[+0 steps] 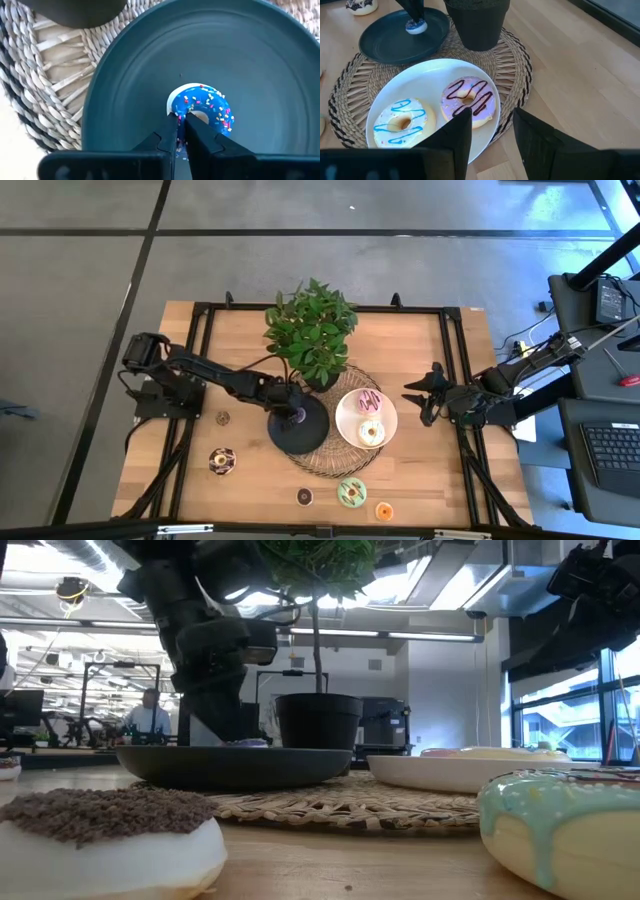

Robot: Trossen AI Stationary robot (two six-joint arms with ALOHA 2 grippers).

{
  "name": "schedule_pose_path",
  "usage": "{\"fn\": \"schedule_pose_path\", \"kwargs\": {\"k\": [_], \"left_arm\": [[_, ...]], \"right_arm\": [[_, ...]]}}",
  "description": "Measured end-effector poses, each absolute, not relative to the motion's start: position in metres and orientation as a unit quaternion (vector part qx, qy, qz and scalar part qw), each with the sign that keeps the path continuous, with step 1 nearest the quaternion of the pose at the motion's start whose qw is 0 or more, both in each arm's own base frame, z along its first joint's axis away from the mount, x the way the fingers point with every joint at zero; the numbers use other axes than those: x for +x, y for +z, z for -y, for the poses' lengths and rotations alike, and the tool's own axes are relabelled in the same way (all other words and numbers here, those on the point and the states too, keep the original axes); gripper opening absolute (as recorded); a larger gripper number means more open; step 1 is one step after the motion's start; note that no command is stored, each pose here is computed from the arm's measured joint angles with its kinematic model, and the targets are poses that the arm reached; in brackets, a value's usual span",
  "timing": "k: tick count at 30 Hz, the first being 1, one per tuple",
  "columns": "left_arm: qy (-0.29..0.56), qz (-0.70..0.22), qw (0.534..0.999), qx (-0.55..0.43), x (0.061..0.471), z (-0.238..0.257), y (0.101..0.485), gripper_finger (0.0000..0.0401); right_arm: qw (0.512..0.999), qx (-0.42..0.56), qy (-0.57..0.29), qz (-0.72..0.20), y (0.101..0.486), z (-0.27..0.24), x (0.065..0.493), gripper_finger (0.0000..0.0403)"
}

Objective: Pick & Place donuts
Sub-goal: Put the small blue donut on the black plate, then put the small light brown donut on the black plate

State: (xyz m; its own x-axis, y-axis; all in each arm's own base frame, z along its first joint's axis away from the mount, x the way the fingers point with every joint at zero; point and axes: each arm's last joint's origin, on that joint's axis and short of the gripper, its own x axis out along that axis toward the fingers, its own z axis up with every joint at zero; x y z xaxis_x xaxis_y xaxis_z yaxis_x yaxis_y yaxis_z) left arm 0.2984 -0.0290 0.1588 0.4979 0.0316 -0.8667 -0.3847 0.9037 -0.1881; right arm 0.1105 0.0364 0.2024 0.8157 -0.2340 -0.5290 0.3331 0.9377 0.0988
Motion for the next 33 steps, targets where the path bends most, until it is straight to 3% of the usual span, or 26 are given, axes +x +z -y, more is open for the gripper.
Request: {"fn": "schedule_pose_path", "kwargs": {"k": [14,29,33], "left_arm": [[0.129,-0.479,0.845,-0.197,0.299,0.029,0.159,0.0039],[0.094,-0.503,0.835,-0.201,0.294,0.029,0.162,0.0106],[0.124,-0.522,0.818,-0.208,0.279,0.026,0.174,0.0117]], "right_arm": [[0.948,0.094,-0.149,-0.264,0.202,-0.036,0.110,0.0145],[0.948,0.094,-0.150,-0.264,0.202,-0.036,0.111,0.0145],[0.948,0.094,-0.150,-0.264,0.202,-0.036,0.111,0.0145]]}}
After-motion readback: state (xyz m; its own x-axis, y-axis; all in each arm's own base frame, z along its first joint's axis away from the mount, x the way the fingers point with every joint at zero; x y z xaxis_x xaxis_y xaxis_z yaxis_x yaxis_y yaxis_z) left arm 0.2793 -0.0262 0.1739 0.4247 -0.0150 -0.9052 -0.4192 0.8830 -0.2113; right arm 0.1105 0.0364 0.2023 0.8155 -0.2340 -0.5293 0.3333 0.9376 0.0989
